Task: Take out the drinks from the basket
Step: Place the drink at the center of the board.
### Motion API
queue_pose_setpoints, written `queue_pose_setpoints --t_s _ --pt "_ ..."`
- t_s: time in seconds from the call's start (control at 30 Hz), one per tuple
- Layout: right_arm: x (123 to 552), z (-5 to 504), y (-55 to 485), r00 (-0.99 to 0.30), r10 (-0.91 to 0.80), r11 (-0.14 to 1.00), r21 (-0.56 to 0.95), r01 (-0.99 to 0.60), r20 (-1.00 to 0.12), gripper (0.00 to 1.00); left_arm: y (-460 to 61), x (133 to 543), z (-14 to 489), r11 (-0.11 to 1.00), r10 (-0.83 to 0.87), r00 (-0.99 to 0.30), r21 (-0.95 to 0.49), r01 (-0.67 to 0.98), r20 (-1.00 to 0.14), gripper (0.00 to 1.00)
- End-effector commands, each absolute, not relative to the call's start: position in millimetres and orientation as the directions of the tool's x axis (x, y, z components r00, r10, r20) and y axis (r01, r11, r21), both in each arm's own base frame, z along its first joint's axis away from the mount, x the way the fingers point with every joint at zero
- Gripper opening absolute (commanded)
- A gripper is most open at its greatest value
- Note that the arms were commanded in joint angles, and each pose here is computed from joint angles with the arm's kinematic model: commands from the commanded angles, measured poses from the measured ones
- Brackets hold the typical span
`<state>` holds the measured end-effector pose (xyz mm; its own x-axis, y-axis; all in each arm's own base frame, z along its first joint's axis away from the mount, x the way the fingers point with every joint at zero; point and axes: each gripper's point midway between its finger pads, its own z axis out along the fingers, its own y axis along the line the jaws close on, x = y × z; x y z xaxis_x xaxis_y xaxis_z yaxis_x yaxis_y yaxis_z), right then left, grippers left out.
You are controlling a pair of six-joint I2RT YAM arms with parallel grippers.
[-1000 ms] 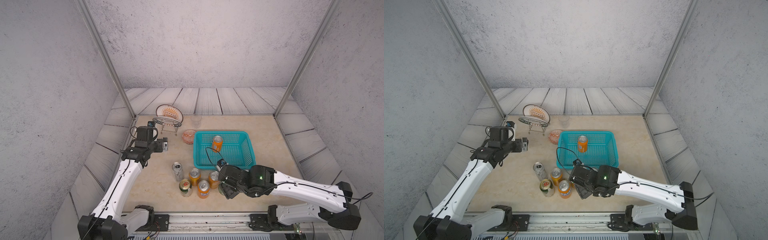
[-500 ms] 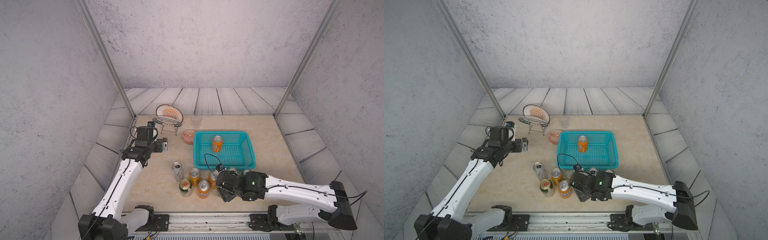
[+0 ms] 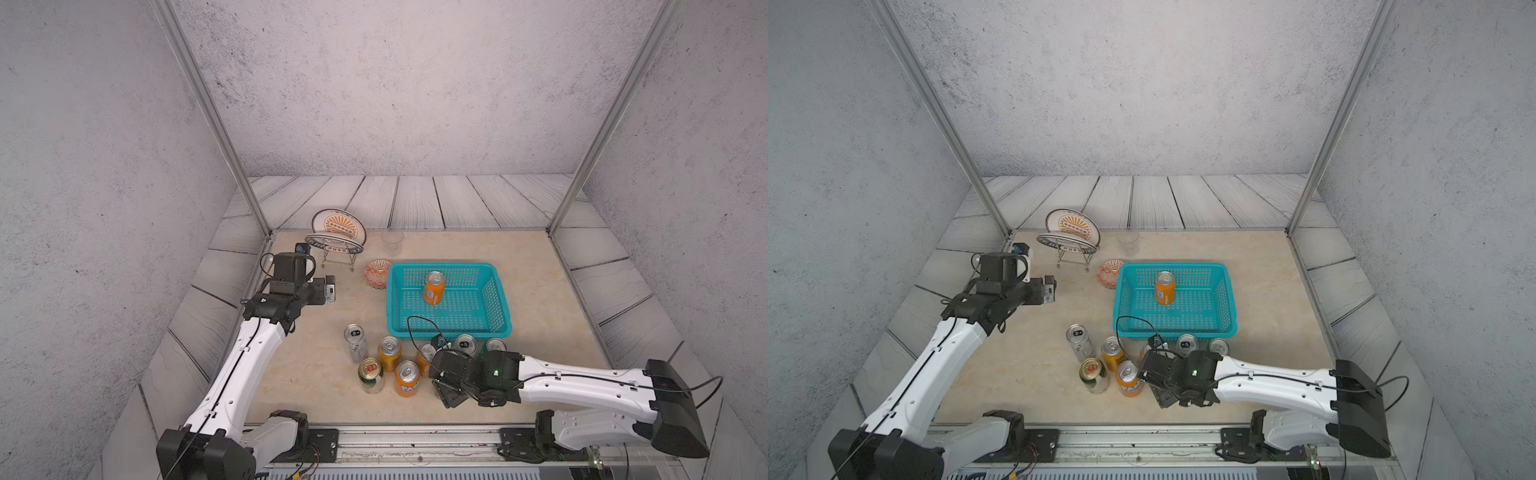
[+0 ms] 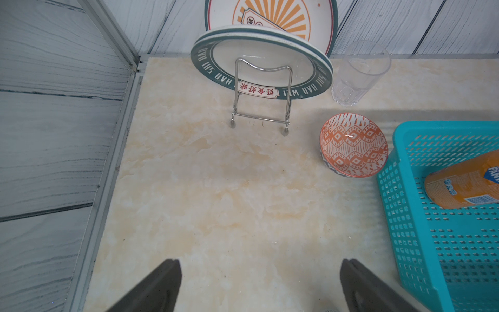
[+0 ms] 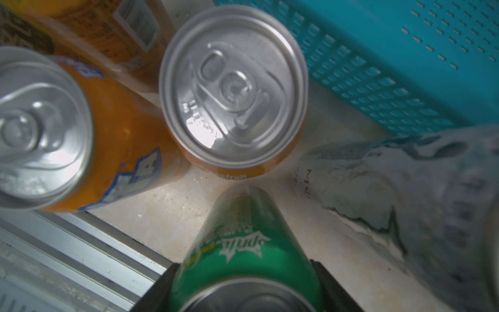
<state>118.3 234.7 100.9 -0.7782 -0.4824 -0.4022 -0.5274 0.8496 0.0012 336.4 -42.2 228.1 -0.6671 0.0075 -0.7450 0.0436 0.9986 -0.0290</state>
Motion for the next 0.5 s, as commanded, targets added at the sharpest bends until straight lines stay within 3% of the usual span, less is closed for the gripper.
queue_pose_setpoints --t_s 0.0,0.27,0.47 --pt "126.9 105.0 243.2 -0.770 -0.448 0.863 0.006 -0.506 -0.454 0.65 -38.0 336.7 228.6 0.999 0.006 -0.667 -0.022 0.032 -0.745 0.99" --pt "125.6 97.0 239.5 -0.777 -0.463 0.864 -0.020 -0.504 -0.425 0.69 -38.3 337.1 228.7 0.999 0.004 -0.667 -0.024 0.033 -0.745 0.99" --pt "126.1 98.3 236.0 -0.777 -0.473 0.863 -0.042 -0.503 -0.416 0.77 -38.2 337.0 227.7 0.999 0.005 -0.669 -0.023 0.033 -0.743 0.99"
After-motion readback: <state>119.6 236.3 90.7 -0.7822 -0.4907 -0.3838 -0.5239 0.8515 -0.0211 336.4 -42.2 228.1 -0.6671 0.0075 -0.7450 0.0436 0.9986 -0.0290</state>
